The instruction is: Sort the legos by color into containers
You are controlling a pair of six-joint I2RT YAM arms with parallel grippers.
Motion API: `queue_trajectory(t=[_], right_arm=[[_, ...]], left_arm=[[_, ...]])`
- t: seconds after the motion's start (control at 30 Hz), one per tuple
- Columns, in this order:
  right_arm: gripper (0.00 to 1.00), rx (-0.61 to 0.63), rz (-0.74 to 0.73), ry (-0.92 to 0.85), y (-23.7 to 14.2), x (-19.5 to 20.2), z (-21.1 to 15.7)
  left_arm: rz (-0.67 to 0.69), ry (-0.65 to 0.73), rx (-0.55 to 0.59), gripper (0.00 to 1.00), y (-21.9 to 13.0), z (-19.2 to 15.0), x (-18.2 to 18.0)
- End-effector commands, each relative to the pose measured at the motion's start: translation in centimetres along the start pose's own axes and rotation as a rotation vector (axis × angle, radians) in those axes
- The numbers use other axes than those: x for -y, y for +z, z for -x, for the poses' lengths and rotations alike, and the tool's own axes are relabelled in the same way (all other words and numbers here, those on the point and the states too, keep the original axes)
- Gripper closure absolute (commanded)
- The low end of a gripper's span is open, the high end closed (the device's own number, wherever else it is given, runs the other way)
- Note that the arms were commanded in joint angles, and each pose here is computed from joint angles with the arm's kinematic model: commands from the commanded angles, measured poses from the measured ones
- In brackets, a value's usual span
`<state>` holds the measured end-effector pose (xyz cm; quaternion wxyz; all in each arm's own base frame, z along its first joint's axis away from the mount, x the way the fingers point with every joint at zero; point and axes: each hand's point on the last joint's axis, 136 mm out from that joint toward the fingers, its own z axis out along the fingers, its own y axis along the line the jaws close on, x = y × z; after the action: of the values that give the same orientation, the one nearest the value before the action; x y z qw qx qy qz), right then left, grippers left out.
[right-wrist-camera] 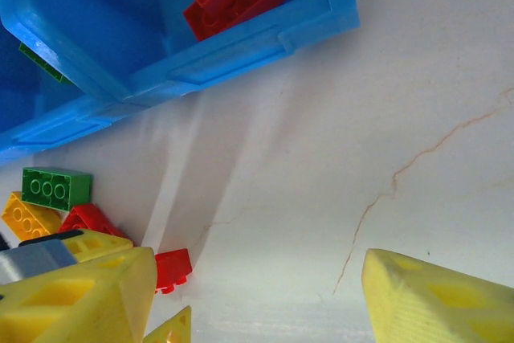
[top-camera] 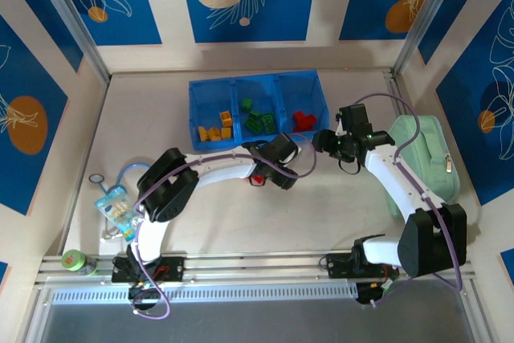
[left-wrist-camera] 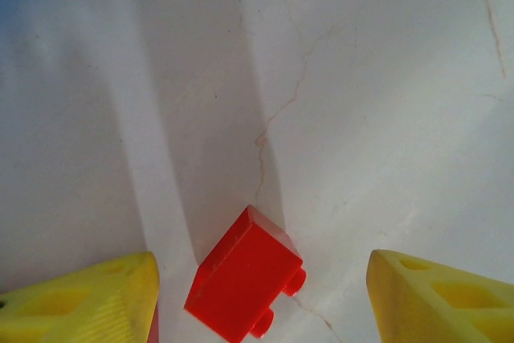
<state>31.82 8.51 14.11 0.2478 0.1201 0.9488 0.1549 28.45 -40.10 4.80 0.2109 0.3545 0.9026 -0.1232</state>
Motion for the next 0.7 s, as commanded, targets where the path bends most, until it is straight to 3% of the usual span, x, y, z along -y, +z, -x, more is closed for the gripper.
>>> queue_trajectory(t=[0.0, 0.1, 0.23, 0.5, 0.67], right_arm=[[0.31, 0.002, 0.029, 0.019, -0.4, 0.0, -0.4], [0.31, 0.000, 0.026, 0.029, -0.4, 0.4, -0.7], [0.31, 0.007, 0.025, 0.046, -0.4, 0.8, -0.7], [0.32, 0.015, 0.025, 0.063, -0.5, 1.4, -0.8], [0.33, 0.049, -0.011, 0.110, -1.0, 2.9, -0.9]], left_arm=[[0.018, 0.038, -0.033, 0.33, 0.5, -0.3, 0.3], [0.031, 0.044, -0.042, 0.39, 0.8, -0.5, 0.1], [0.056, 0.071, -0.055, 0.57, 1.0, -0.7, 0.0], [0.071, 0.089, -0.052, 0.70, 0.7, -0.3, 0.0], [0.021, 0.040, 0.038, 0.72, -1.8, 2.8, 0.6]])
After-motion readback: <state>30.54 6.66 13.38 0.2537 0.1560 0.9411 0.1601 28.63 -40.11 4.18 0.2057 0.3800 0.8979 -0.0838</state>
